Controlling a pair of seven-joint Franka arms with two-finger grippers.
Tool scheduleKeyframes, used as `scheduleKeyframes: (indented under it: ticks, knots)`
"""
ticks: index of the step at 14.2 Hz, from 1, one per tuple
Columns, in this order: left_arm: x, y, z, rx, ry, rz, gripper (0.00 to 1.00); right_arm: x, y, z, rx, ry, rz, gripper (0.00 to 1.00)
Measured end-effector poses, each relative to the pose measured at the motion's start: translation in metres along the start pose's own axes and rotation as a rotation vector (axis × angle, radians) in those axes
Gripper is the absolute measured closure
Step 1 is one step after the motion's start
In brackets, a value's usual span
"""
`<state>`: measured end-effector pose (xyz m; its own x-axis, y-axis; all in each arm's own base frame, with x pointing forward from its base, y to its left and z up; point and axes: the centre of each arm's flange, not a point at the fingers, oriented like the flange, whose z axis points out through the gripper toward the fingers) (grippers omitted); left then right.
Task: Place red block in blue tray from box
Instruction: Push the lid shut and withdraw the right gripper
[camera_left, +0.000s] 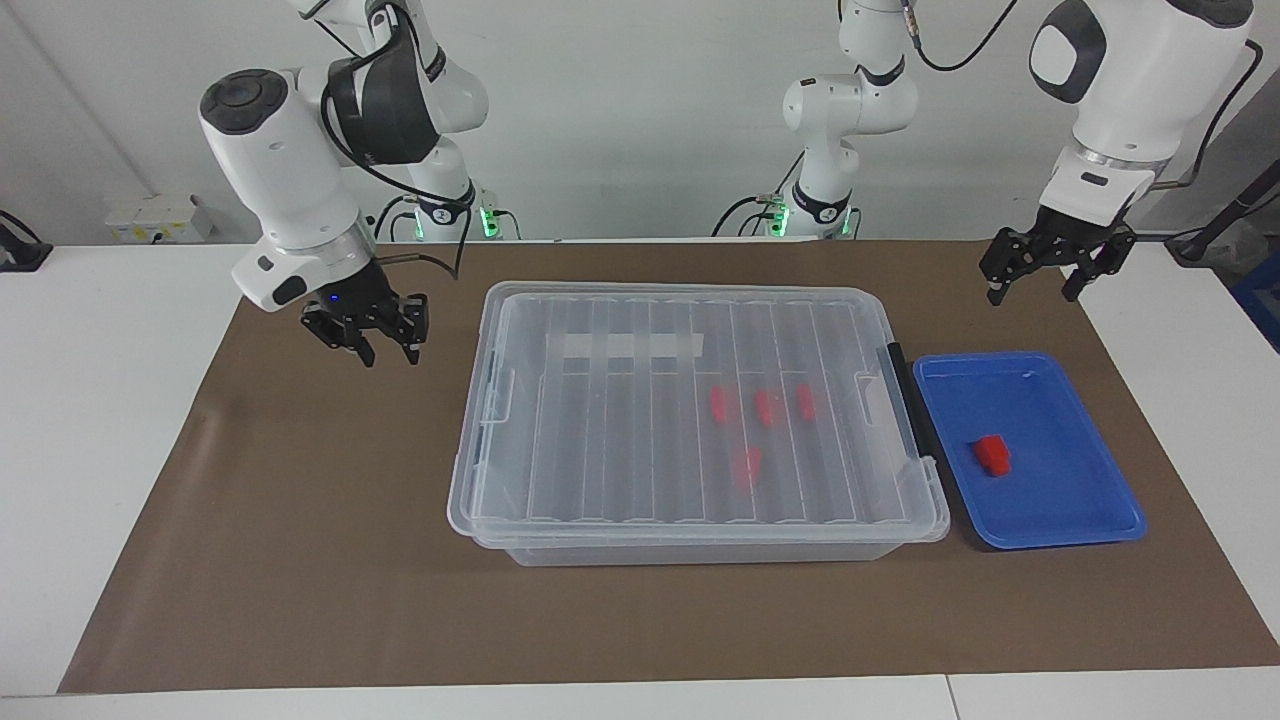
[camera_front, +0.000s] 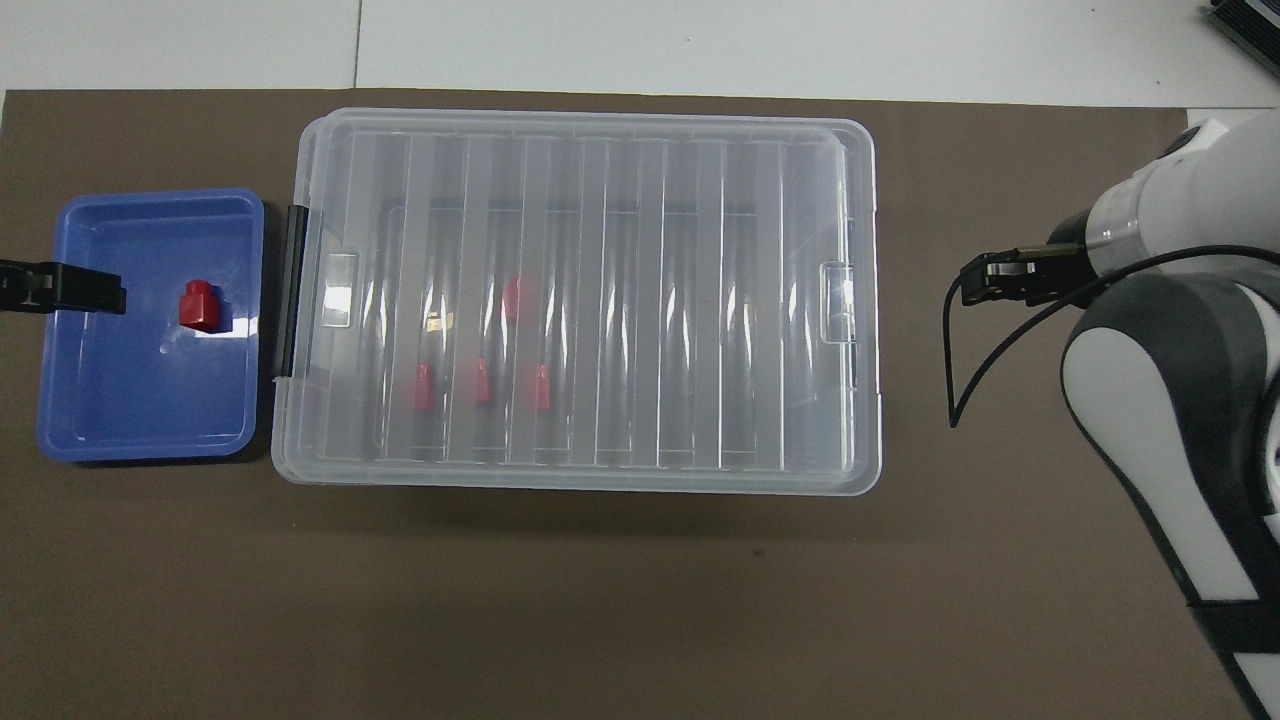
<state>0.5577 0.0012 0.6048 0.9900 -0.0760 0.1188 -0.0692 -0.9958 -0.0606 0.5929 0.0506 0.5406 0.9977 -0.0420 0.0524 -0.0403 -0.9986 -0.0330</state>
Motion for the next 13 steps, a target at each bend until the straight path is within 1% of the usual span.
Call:
scheduleKeyframes:
  ticks: [1, 2, 3, 6, 8, 10, 13]
  knots:
    - [0.000, 0.004, -0.001, -0.001, 0.002, -0.010, 0.00, 0.000, 0.006, -0.005, -0.013, 0.008, 0.029, 0.20]
    - [0.000, 0.010, -0.002, -0.004, 0.004, -0.020, 0.00, 0.000, 0.011, -0.011, -0.024, 0.022, 0.058, 0.08]
    - [0.000, 0.020, -0.004, -0.007, 0.007, -0.018, 0.00, 0.000, 0.015, -0.019, -0.032, 0.033, 0.080, 0.00]
    - [0.000, 0.037, -0.006, -0.013, 0.010, -0.012, 0.00, -0.010, 0.028, -0.049, -0.044, 0.033, 0.118, 0.00]
    - [0.000, 0.026, -0.006, -0.014, 0.010, -0.032, 0.00, -0.023, 0.032, -0.068, -0.044, 0.036, 0.127, 0.02]
    - [-0.001, 0.016, -0.006, -0.014, 0.011, -0.046, 0.00, -0.032, 0.037, -0.082, -0.045, 0.037, 0.135, 0.01]
    - [-0.001, 0.020, -0.008, -0.015, 0.014, -0.039, 0.00, -0.041, 0.047, -0.090, -0.050, -0.002, 0.153, 0.01]
